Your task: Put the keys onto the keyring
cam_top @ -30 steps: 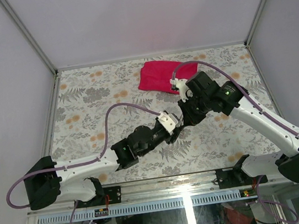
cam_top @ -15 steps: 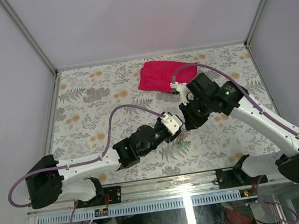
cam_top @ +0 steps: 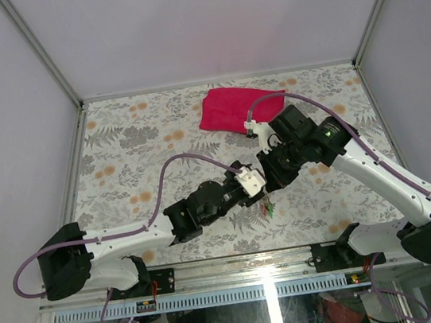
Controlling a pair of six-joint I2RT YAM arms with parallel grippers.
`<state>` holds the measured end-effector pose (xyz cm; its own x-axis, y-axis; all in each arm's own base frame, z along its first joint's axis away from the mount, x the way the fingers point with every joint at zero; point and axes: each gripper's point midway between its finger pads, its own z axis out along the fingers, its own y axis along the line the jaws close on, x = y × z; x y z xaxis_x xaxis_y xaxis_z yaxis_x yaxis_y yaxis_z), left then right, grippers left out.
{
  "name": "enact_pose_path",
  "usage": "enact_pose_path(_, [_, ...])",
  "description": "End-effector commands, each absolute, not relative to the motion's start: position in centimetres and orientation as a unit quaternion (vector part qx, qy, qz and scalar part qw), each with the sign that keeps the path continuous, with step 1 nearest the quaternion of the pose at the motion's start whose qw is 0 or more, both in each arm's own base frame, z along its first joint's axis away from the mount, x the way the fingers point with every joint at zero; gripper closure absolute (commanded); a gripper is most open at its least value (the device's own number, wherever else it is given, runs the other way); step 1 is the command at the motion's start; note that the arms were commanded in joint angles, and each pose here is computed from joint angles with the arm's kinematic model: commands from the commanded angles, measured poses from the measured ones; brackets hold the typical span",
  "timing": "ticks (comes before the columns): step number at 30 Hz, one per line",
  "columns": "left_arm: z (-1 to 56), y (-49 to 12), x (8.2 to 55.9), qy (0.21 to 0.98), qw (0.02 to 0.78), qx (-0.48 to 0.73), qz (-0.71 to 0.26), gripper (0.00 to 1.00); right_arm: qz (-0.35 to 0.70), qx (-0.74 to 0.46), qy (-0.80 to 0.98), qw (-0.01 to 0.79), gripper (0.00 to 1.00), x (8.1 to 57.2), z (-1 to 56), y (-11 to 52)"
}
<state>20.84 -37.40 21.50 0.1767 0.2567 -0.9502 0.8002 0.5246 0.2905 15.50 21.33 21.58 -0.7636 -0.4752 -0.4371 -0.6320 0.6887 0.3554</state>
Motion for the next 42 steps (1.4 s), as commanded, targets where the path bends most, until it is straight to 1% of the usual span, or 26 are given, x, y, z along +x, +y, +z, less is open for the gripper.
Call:
enact_pose_path(1, [25.1, -38.2, 20.0, 0.553, 0.67, 0.428, -0.25, 0.42, 0.29, -0.32, 0.887, 0.164, 0.99, 14.8, 23.5, 22.4])
enact_pose_path(3, [25.3, -38.3, 19.7, 0.545, 0.671, 0.432, -0.256, 0.42, 0.291, -0.322, 0.886, 0.163, 0.99, 14.7, 23.6, 22.4])
enact_pose_path(5, [25.6, -38.3, 19.4, 0.539, 0.673, 0.433, -0.263, 0.46, 0.291, -0.324, 0.885, 0.163, 0.99, 14.7, 23.6, 22.3])
enact_pose_path(12, [26.4, -38.4, 18.9, 0.536, 0.672, 0.427, -0.282, 0.7, 0.296, -0.329, 0.878, 0.181, 0.98, 14.8, 24.1, 22.4])
enact_pose_path(17, [26.7, -38.0, 18.9, 0.545, 0.671, 0.41, -0.29, 0.78, 0.31, -0.332, 0.865, 0.211, 0.95, 15.1, 24.7, 22.8])
enact_pose_path(21, [27.6, -37.6, 19.1, 0.554, 0.676, 0.384, -0.298, 0.87, 0.317, -0.331, 0.857, 0.236, 0.9, 15.4, 25.3, 23.0])
enact_pose_path(24, [28.1, -37.3, 19.2, 0.559, 0.678, 0.367, -0.305, 0.91, 0.323, -0.329, 0.848, 0.262, 0.86, 15.8, 25.8, 23.1])
enact_pose_path(30, [28.3, -37.0, 19.5, 0.572, 0.677, 0.347, -0.308, 0.98, 0.35, -0.323, 0.813, 0.336, 0.75, 16.5, 27.4, 23.7])
enact_pose_path(32, [28.4, -37.0, 19.5, 0.572, 0.676, 0.344, -0.31, 1.0, 0.358, -0.319, 0.803, 0.354, 0.73, 16.6, 27.8, 23.8])
enact_pose_path(39, [28.6, -37.0, 19.3, 0.573, 0.676, 0.336, -0.319, 1.0, 0.351, -0.306, 0.794, 0.391, 0.72, 17.3, 28.2, 23.4])
enact_pose_path(42, [28.9, -36.7, 19.4, 0.573, 0.679, 0.329, -0.319, 1.0, 0.333, -0.301, 0.791, 0.415, 0.72, 17.8, 28.6, 22.7])
